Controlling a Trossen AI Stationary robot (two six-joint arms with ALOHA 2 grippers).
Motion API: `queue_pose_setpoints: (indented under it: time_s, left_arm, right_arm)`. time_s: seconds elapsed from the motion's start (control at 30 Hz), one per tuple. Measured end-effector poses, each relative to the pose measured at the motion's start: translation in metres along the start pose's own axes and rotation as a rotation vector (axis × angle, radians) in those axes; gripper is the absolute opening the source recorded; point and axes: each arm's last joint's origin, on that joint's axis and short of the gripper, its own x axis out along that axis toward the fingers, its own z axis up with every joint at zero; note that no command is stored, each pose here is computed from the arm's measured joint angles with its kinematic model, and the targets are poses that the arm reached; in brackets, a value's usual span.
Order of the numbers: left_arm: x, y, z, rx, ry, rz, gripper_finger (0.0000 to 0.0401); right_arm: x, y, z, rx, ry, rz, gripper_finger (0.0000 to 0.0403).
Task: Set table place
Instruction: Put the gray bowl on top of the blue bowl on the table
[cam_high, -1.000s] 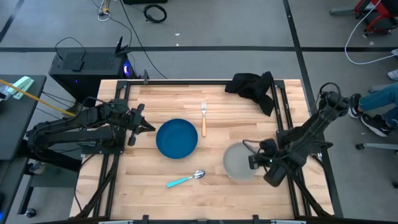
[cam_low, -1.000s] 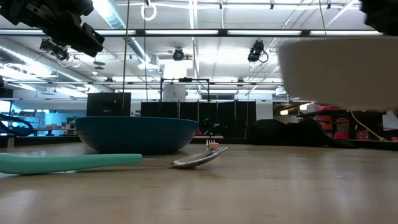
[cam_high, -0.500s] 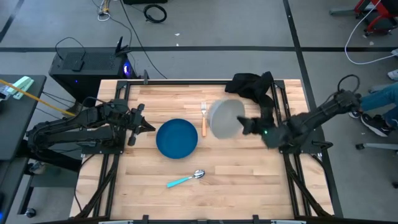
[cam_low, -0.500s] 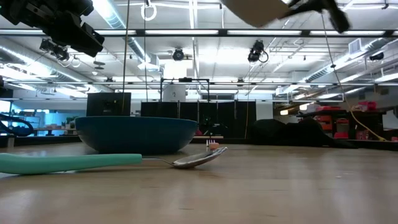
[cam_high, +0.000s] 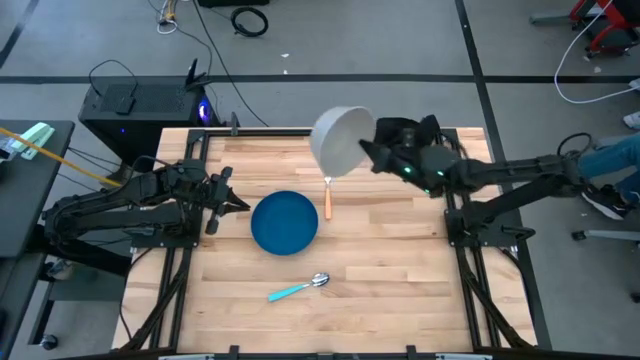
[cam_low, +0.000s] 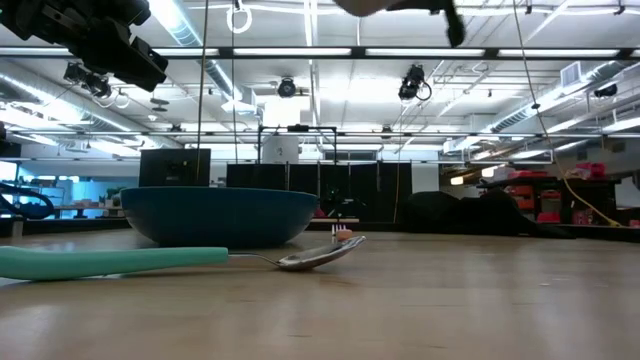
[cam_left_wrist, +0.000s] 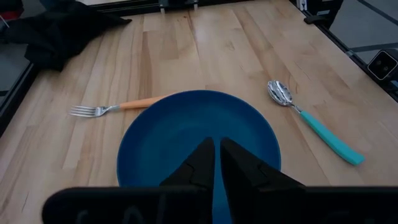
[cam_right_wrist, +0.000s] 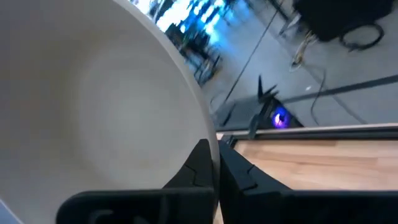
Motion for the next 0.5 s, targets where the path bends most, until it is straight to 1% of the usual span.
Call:
queue_pose_setpoints:
  time_s: [0.13,0.2,0.27,0.37,0.43,0.5]
  left_arm:
    - [0.000,0.000,0.000,0.000,0.000,-0.001,0.0027]
    - [0.000,0.000,0.000,0.000,0.000,0.000,0.0025]
    - [0.000,0.000,0.000,0.000,0.000,0.000,0.0023]
    - [0.000,0.000,0.000,0.000,0.000,0.000,0.0025]
    - [0.000,0.000,0.000,0.000,0.000,0.000,0.0028]
    - [0.000,0.000,0.000,0.000,0.000,0.000,0.0031]
  right_arm:
    - [0.037,0.016,-0.003,-0.050,0.125,0.023,0.0002]
    - [0.057,0.027,-0.006,-0.106,0.197,-0.003,0.0002]
    - [0.076,0.037,-0.009,-0.159,0.260,-0.063,0.0002]
    - [0.099,0.045,-0.010,-0.219,0.354,-0.199,0.0002]
    - [0.111,0.046,-0.011,-0.233,0.403,-0.292,0.0002]
    - [0.125,0.045,-0.015,-0.239,0.454,-0.348,0.0002]
